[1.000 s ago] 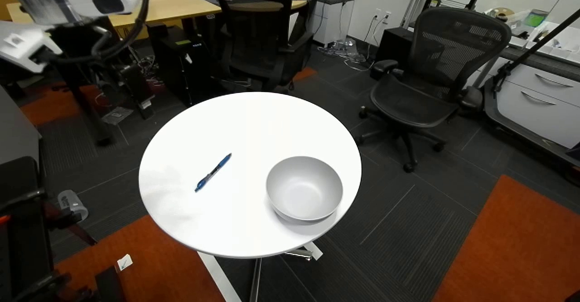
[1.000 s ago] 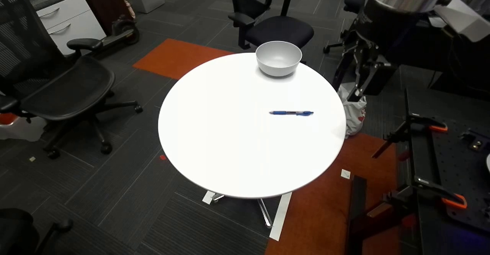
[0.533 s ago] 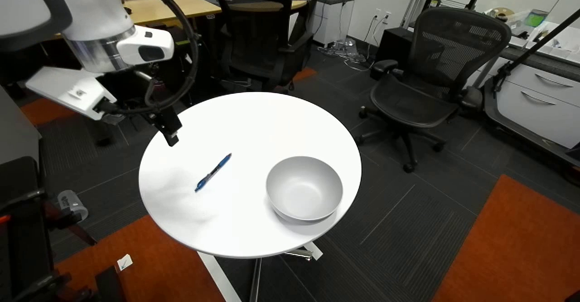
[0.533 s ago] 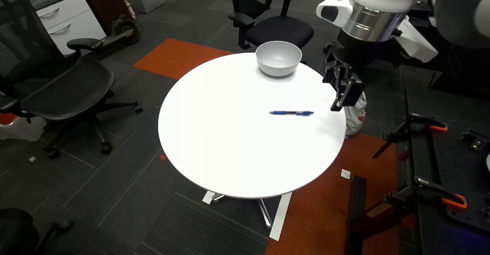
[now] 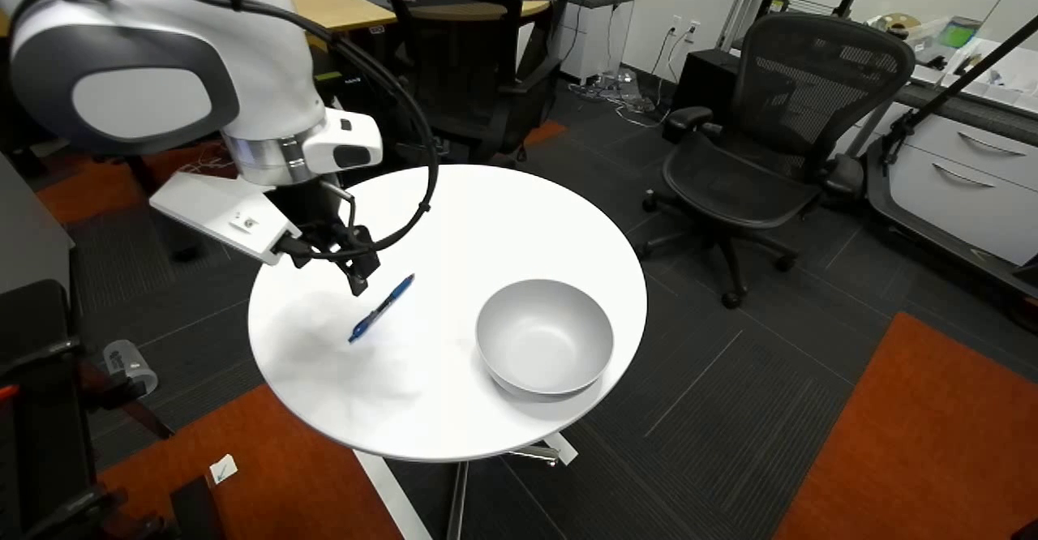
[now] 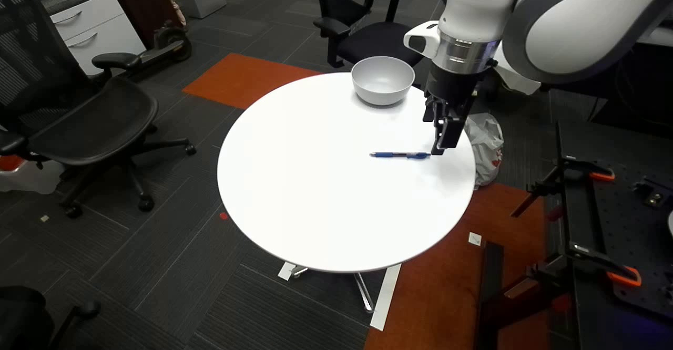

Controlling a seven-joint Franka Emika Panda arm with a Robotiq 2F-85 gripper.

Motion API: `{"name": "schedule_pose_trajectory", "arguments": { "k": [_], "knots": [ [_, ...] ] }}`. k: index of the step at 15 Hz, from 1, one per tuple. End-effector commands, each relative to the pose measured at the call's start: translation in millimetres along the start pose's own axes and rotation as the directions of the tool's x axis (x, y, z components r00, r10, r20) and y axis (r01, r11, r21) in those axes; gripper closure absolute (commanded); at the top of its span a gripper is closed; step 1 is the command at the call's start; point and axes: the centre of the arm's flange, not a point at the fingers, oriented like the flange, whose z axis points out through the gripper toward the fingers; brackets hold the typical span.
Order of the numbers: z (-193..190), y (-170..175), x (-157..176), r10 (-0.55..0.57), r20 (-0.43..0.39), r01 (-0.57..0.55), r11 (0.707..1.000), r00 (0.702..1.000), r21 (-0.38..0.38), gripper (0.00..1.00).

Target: Pick up the pen and place it in the bowl.

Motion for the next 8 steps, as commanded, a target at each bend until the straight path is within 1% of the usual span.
{"name": "schedule_pose_trajectory", "arguments": {
  "k": [1, 8],
  "knots": [
    [16.6, 20.1, 21.1, -0.017, -0.004, 0.017, 1.000, 1.000, 0.010, 0.00],
    [40.1, 31.9, 46.6, -0.019, 0.006, 0.019, 1.000, 1.000, 0.024, 0.00]
  ]
}}
